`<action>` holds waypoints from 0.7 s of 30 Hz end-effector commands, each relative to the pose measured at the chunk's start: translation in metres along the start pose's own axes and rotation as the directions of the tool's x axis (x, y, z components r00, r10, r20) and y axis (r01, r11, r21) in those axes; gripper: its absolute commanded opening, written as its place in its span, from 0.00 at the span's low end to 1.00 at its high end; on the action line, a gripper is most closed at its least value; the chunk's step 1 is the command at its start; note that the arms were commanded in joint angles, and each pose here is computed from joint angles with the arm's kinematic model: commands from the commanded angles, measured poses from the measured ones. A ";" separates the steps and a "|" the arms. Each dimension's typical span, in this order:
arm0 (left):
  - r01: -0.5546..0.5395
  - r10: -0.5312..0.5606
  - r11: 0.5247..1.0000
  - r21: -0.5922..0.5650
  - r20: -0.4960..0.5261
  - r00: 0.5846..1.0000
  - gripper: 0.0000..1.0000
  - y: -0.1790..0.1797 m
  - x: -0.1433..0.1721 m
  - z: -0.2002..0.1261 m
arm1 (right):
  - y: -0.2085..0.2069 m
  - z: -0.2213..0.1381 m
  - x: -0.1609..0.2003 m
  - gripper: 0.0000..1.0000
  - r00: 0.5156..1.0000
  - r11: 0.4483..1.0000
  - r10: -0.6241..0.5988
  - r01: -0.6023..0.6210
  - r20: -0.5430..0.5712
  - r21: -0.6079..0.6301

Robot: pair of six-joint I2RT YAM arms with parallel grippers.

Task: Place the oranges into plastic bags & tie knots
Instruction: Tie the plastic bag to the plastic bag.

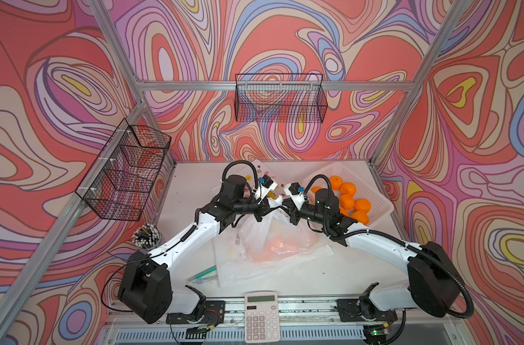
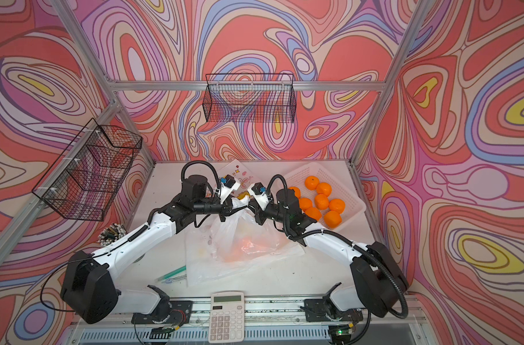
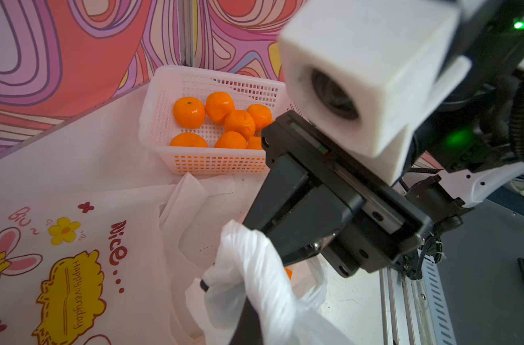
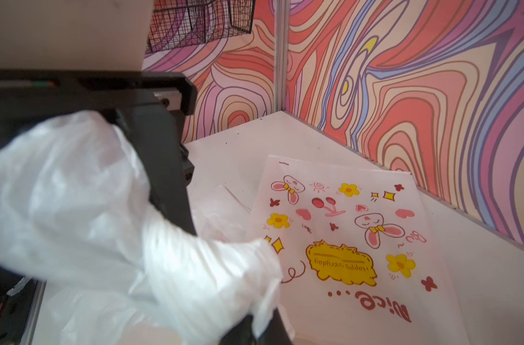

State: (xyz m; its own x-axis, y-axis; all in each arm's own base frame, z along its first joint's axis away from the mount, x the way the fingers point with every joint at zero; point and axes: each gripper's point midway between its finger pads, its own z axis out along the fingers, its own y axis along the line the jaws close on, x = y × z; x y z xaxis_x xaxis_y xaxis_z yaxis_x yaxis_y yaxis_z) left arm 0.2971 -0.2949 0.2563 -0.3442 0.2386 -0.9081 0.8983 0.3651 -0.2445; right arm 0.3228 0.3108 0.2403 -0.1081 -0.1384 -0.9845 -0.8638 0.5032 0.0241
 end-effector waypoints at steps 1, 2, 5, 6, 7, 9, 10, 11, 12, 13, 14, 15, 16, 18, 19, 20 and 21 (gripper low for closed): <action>0.007 -0.007 1.000 -0.014 0.038 0.999 0.03 -0.007 -0.010 -0.004 | 0.004 0.006 -0.023 0.02 0.989 1.000 0.018 -0.019 0.148 0.005; 0.012 -0.010 0.999 -0.037 0.041 0.999 0.06 -0.004 -0.011 -0.006 | 0.002 0.006 -0.021 0.02 0.988 0.999 0.026 -0.029 0.155 0.015; 0.027 -0.023 0.997 -0.077 0.050 0.998 0.17 -0.002 -0.011 -0.015 | 0.000 0.003 -0.016 0.02 0.983 0.998 0.045 -0.052 0.176 0.034; 0.032 -0.027 0.996 -0.079 0.059 0.998 0.21 -0.003 -0.013 -0.019 | 0.001 0.003 -0.015 0.02 0.983 0.998 0.046 -0.052 0.178 0.030; 0.044 -0.038 0.996 -0.084 0.068 0.997 0.27 -0.003 -0.013 -0.024 | 0.001 0.003 -0.014 0.02 0.983 0.998 0.051 -0.056 0.177 0.028; 0.068 -0.058 0.992 -0.105 0.095 0.994 0.33 -0.003 -0.016 -0.035 | 0.002 0.003 -0.011 0.02 0.985 0.998 0.054 -0.058 0.167 0.020; 0.081 -0.069 0.990 -0.118 0.107 0.992 0.35 -0.003 -0.016 -0.041 | 0.003 0.003 -0.010 0.02 0.986 0.998 0.055 -0.059 0.160 0.021; 0.097 -0.080 0.986 -0.136 0.122 0.989 0.39 -0.002 -0.016 -0.047 | 0.003 0.003 -0.008 0.02 0.987 0.998 0.053 -0.057 0.152 0.021; 0.113 -0.091 0.981 -0.155 0.142 0.986 0.43 -0.001 -0.017 -0.056 | 0.003 0.002 -0.006 0.02 0.989 0.998 0.047 -0.051 0.138 0.025; 0.131 -0.103 0.976 -0.174 0.158 0.982 0.46 0.000 -0.016 -0.063 | 0.002 0.002 -0.003 0.02 0.991 0.998 0.047 -0.051 0.125 0.028; 0.152 -0.116 0.968 -0.200 0.180 0.977 0.49 0.002 -0.016 -0.072 | 0.003 0.002 -0.001 0.02 0.992 0.998 0.044 -0.047 0.116 0.029; 0.162 -0.119 0.963 -0.216 0.201 0.972 0.52 0.002 -0.017 -0.080 | 0.003 0.001 0.000 0.02 0.993 0.999 0.042 -0.045 0.110 0.028; 0.179 -0.125 0.954 -0.239 0.224 0.967 0.55 0.003 -0.017 -0.087 | 0.004 0.001 0.000 0.02 0.993 0.999 0.044 -0.047 0.105 0.026; 0.207 -0.129 0.935 -0.289 0.269 0.955 0.56 0.006 -0.016 -0.102 | 0.006 0.000 0.002 0.02 0.994 0.999 0.045 -0.047 0.100 0.017; 0.227 -0.133 0.919 -0.323 0.287 0.949 0.55 0.011 -0.014 -0.110 | 0.007 -0.001 0.003 0.02 0.994 0.999 0.050 -0.052 0.098 0.014; 0.246 -0.140 0.902 -0.356 0.297 0.945 0.53 0.017 -0.012 -0.114 | 0.007 -0.001 0.003 0.02 0.994 0.998 0.054 -0.055 0.098 0.009; 0.254 -0.145 0.892 -0.373 0.295 0.945 0.52 0.021 -0.009 -0.116 | 0.008 -0.001 0.003 0.02 0.994 0.998 0.054 -0.055 0.100 0.006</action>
State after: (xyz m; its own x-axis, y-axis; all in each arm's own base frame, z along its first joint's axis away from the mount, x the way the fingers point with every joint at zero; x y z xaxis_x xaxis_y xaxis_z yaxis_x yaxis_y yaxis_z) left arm 0.2753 -0.2024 0.3027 -0.3556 -0.0341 -0.9340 0.7038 0.6478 -0.2916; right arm 0.3235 0.3133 0.2408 -0.0999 -0.0187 -0.9948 -0.8431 0.5325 0.0746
